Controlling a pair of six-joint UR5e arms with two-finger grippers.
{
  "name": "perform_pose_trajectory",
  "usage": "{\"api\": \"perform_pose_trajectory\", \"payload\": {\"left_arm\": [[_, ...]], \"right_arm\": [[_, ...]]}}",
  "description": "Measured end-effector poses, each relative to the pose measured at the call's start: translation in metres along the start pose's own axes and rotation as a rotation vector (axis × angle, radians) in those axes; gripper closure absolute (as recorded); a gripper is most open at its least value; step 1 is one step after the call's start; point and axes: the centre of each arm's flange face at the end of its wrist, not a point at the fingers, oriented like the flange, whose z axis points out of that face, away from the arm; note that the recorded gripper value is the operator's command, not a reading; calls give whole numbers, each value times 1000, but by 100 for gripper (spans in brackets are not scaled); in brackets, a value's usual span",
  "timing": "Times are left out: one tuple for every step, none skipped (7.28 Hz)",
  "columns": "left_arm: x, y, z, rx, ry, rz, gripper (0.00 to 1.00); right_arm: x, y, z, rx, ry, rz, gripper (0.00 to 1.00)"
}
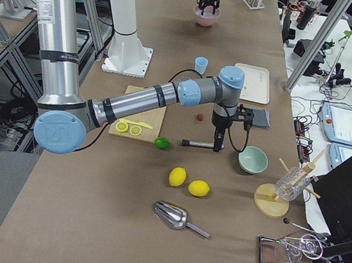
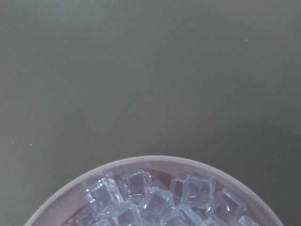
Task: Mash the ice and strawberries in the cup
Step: 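Lower the left gripper into the pink bowl and grasp ice cubes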
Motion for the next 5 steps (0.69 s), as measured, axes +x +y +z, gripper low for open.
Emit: {"api": "perform_pose_trajectory", "payload": {"left_arm": [[1, 3, 2, -6, -12, 6, 89], [2, 8, 5, -16, -22, 3, 100], [2, 13, 6, -24, -23, -4, 100], [1, 14, 6, -26, -22, -10, 100], [0, 13, 5, -26, -22, -14, 100]], "right_arm": [[0, 0, 0, 0, 0, 1, 0], [-1, 0, 0, 0, 0, 3, 0], [-1, 0, 0, 0, 0, 3, 0], [-1, 0, 0, 1, -1, 4, 0], [-1, 0, 0, 1, -1, 4, 0]]}}
